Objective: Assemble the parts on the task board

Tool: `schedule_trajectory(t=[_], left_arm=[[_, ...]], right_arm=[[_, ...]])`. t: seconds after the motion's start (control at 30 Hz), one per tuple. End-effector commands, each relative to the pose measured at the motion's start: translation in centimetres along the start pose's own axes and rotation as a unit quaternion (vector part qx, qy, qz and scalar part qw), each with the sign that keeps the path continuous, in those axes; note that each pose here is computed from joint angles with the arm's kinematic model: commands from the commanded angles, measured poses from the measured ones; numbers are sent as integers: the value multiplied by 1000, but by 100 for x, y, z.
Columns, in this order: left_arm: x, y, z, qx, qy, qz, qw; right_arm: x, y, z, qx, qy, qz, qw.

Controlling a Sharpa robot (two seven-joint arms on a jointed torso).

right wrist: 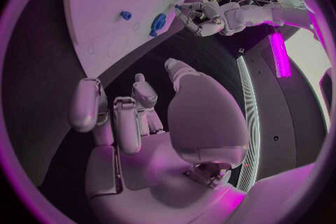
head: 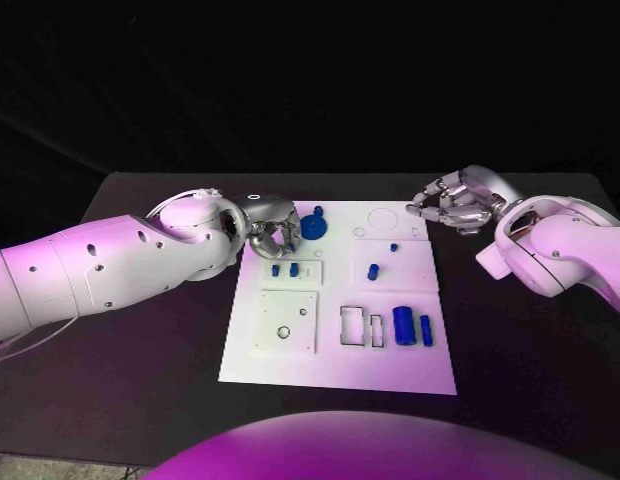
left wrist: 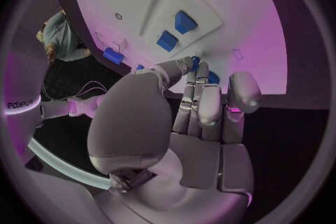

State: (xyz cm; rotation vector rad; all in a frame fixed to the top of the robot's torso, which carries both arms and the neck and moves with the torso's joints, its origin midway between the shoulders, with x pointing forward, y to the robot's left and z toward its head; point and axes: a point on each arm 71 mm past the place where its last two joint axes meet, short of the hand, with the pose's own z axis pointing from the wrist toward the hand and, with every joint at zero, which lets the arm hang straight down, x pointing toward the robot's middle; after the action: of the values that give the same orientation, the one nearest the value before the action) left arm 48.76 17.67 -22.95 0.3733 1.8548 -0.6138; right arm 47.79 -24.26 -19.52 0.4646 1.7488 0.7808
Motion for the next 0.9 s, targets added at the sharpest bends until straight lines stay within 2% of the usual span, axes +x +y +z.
schedule_trajectory(t=[0.03, 0.9], left_arm=[[36, 12, 2, -6, 19, 3, 1000], [67, 13, 21, -6, 14, 6, 1000]], right_arm=[[6, 9, -1, -6, 1, -4, 1000], [6, 10, -5, -6, 1, -4, 1000]])
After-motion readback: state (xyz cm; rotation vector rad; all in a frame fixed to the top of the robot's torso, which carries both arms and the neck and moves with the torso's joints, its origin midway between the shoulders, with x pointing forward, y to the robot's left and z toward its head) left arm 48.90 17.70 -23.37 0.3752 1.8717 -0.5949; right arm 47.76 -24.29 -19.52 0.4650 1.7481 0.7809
